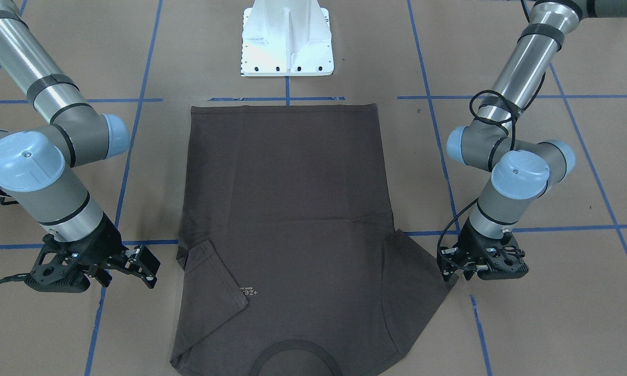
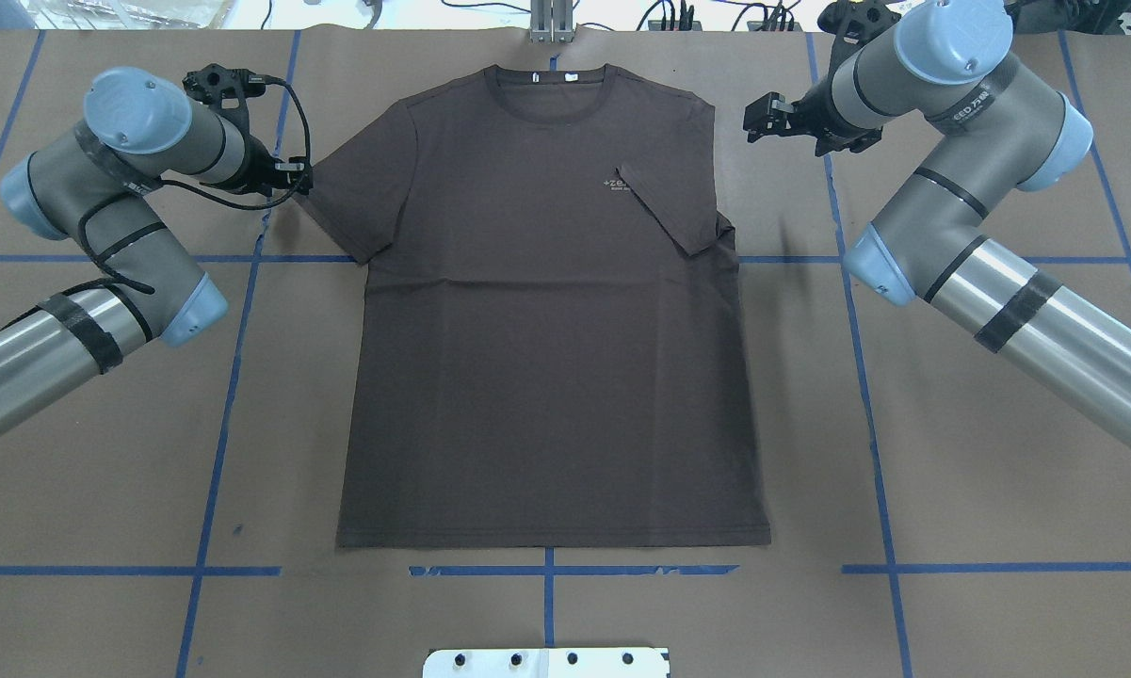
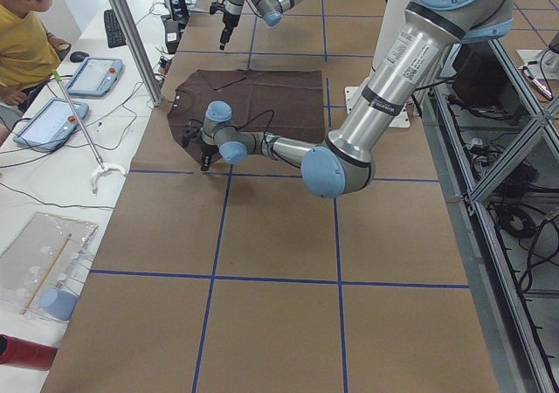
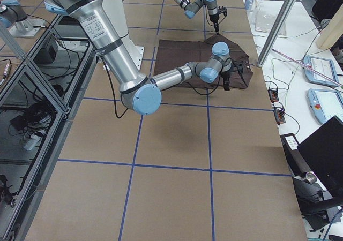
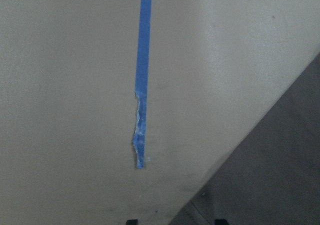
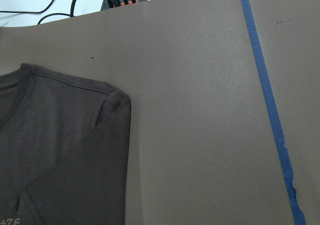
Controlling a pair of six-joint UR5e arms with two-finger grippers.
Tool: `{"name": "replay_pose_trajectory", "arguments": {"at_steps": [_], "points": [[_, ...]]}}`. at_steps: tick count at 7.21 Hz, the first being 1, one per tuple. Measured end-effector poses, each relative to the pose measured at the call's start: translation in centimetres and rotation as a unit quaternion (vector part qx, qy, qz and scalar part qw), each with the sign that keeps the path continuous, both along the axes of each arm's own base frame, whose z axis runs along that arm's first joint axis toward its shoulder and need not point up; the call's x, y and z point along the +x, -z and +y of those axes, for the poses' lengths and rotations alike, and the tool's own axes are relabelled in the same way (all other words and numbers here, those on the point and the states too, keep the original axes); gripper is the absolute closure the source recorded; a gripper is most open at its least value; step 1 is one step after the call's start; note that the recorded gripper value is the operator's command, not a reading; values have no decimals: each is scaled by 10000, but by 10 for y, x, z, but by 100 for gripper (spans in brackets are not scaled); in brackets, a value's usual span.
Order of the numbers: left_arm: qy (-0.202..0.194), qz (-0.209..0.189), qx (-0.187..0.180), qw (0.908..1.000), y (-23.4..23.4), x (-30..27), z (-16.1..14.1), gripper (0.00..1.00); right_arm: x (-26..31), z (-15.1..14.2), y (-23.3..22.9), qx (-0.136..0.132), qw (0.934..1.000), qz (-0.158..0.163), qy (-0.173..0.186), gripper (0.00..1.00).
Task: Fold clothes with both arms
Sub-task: 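Move the left gripper to the sleeve nearest it while the right gripper withdraws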
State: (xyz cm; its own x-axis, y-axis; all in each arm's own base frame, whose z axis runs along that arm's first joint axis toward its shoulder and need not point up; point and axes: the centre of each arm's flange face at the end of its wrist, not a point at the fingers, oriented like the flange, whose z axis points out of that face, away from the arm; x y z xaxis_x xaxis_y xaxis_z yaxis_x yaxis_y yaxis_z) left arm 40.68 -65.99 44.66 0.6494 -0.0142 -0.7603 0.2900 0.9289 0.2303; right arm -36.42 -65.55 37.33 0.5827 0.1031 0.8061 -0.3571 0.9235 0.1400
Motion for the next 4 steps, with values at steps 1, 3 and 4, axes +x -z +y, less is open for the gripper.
{"name": "replay_pose_trajectory", "arguments": {"at_steps": [1, 3, 4], "points": [[-5, 16, 18, 10000, 4, 3, -2, 56, 0, 0, -1, 0, 10000, 3, -2, 0], [-6, -12, -2, 10000, 1, 4, -3, 56, 0, 0, -3, -10, 10000, 17, -9, 0], [19, -33, 2, 10000, 0, 2, -4, 56, 0, 0, -3, -13, 10000, 22, -13, 0]]}}
